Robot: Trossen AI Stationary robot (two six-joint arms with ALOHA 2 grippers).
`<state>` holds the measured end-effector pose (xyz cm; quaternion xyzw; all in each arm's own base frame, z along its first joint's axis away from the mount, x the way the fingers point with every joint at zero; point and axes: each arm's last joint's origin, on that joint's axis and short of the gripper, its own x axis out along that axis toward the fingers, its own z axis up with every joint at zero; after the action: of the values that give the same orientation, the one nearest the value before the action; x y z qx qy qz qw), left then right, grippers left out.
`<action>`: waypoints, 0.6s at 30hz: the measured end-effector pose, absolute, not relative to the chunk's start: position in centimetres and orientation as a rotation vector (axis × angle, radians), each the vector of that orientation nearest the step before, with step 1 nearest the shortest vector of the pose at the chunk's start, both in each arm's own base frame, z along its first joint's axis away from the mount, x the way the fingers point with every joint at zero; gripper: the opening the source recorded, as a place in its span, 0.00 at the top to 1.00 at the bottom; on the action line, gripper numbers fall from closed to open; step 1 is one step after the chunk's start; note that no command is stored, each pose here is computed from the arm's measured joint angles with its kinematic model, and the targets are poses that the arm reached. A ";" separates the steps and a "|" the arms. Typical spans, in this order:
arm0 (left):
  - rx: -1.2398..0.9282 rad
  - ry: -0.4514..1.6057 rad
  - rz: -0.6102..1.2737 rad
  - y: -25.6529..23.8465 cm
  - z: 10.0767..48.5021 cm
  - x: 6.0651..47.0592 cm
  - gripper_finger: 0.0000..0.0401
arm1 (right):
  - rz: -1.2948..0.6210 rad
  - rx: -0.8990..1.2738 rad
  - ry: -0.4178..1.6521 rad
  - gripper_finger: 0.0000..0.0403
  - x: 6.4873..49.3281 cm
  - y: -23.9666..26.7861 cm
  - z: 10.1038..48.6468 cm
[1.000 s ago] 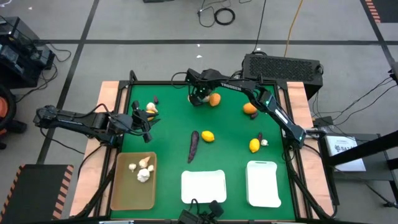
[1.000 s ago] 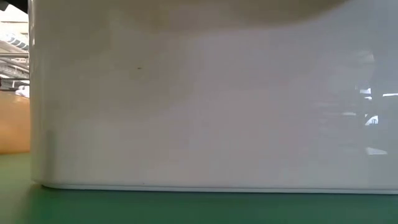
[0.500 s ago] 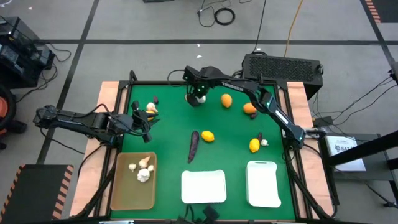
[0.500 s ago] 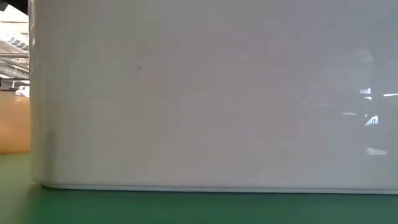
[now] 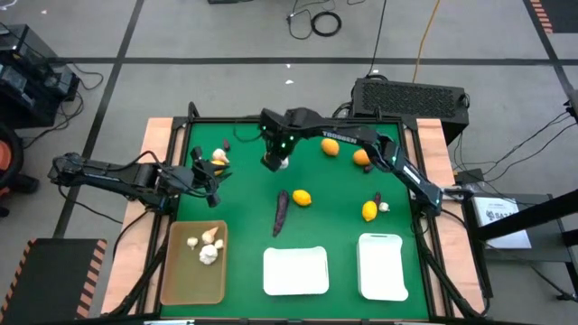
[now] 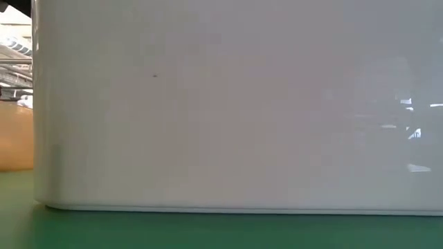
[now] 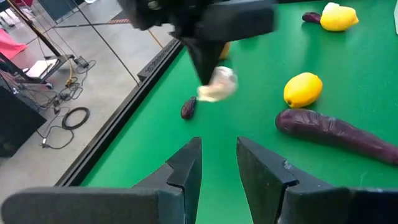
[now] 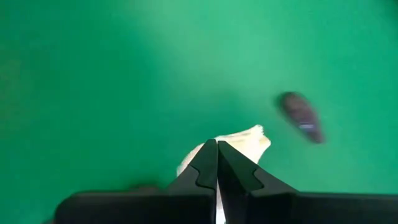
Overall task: Sort produce into baskets
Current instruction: Put the garlic into the orange bin
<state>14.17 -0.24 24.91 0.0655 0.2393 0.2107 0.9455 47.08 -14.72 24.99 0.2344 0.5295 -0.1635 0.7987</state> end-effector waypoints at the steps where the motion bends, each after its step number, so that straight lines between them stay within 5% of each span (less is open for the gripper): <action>1: 0.132 0.487 0.430 -0.2 24.9 14.2 0.73 | -0.329 0.497 1.137 1.00 47.3 -14.0 25.0; 18: 0.131 0.487 0.430 -0.2 24.9 14.2 0.73 | -0.189 0.334 1.080 1.00 50.2 -4.0 25.0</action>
<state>14.17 -0.24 24.91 0.0643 0.2389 0.2112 0.9456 50.20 -4.04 25.00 0.1582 0.5108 -0.0892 0.8403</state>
